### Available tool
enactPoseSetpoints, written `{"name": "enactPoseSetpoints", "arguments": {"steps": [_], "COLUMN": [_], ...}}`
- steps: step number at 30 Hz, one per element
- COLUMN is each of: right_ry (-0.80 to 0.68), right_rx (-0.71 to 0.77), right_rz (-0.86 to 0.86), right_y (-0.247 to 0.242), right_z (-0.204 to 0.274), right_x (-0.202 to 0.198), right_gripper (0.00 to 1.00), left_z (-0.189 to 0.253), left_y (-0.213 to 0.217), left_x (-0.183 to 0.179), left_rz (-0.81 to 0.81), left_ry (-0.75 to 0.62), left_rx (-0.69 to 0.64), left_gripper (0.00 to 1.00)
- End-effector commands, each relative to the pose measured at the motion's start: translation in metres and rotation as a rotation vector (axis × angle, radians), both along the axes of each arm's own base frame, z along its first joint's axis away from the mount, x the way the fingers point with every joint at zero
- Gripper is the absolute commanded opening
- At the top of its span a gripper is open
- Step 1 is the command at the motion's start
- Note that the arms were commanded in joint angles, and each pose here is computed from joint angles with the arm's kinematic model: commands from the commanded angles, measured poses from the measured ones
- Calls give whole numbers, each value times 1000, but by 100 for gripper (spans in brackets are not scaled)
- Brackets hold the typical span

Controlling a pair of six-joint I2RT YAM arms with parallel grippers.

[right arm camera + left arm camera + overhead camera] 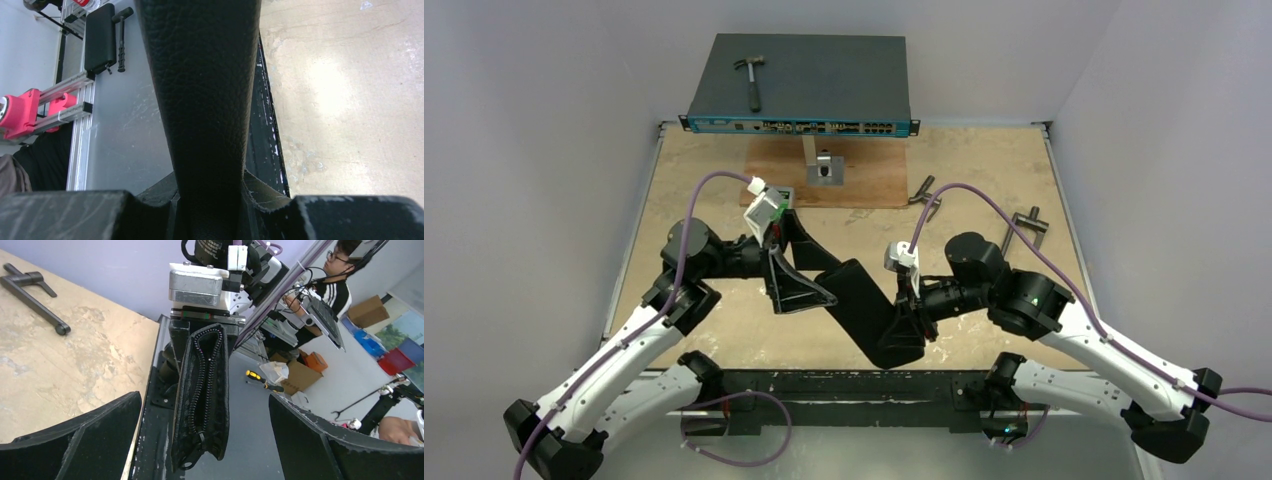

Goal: Sort the hair-cutting tools
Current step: Zip the hairdressing tool bag.

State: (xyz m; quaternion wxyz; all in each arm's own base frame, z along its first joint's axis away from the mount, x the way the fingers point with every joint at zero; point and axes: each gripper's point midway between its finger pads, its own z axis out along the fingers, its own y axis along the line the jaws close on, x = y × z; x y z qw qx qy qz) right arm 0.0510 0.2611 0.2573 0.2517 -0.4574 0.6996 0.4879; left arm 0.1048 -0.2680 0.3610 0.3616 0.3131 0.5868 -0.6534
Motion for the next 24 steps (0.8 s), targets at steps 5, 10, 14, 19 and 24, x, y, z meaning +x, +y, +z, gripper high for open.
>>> {"name": "enactPoseSetpoints", "arguments": {"steps": [5, 10, 14, 19, 24], "right_ry": [-101, -103, -109, -111, -117], "right_rx": [124, 117, 113, 112, 115], "right_rz": [28, 31, 33, 32, 29], "right_y": [12, 16, 18, 18, 17], "right_z": [38, 39, 40, 42, 43], "right_x": [6, 10, 11, 12, 12], "right_gripper": [0, 0, 0, 0, 0], "left_z": [2, -7, -10, -18, -16], "left_y": [-4, -12, -17, -21, -19], "left_x": [-6, -8, -11, -13, -13], "left_rz": [-84, -90, -113, -123, -100], "left_ry": [-11, -24, -35, -34, -47], "left_rx": [5, 66, 87, 111, 108], "left_gripper": [84, 58, 55, 27, 0]}}
